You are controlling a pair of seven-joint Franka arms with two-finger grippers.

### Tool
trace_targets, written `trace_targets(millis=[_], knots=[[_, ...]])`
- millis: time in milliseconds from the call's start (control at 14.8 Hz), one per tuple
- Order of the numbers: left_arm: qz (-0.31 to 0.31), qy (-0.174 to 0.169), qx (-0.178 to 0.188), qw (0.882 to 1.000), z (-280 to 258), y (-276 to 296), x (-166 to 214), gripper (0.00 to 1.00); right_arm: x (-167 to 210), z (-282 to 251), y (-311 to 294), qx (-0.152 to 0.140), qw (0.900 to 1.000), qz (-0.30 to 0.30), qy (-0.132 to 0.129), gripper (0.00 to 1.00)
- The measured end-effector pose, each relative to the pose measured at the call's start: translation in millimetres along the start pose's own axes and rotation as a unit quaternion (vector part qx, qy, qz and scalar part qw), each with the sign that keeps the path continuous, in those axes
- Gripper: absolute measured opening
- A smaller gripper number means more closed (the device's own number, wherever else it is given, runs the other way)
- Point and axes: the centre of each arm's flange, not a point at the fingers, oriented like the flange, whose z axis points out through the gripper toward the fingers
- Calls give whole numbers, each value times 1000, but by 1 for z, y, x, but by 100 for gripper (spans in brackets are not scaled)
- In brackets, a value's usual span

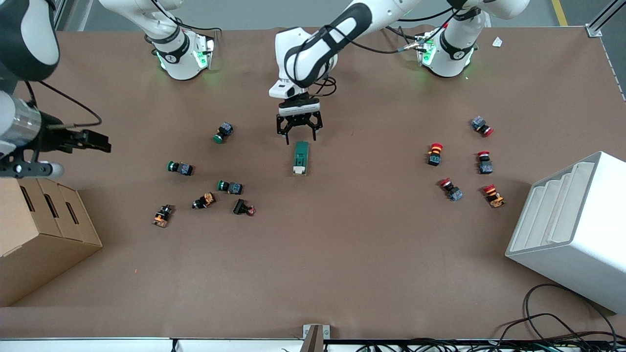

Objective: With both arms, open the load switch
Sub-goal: 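Hold the switch with the left gripper while the right gripper reaches the lever, then push the white lever down with the right gripper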

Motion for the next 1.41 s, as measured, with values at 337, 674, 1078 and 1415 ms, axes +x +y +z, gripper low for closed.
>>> trace_targets(millis=[337, 674, 1078, 1415], knots=[[42, 81, -11, 996, 16, -13, -49, 98, 6, 26, -70, 12, 989, 145, -19, 100], [61, 138, -32, 988, 38, -25, -86, 98, 8, 96, -204, -15, 951, 308, -17, 100], [86, 170, -40, 981, 45, -30, -109, 98, 2, 198, -312, -17, 879, 475, -37, 100], [98, 181, -51, 977, 47, -31, -111, 98, -10, 279, -387, -15, 830, 558, -16, 100]])
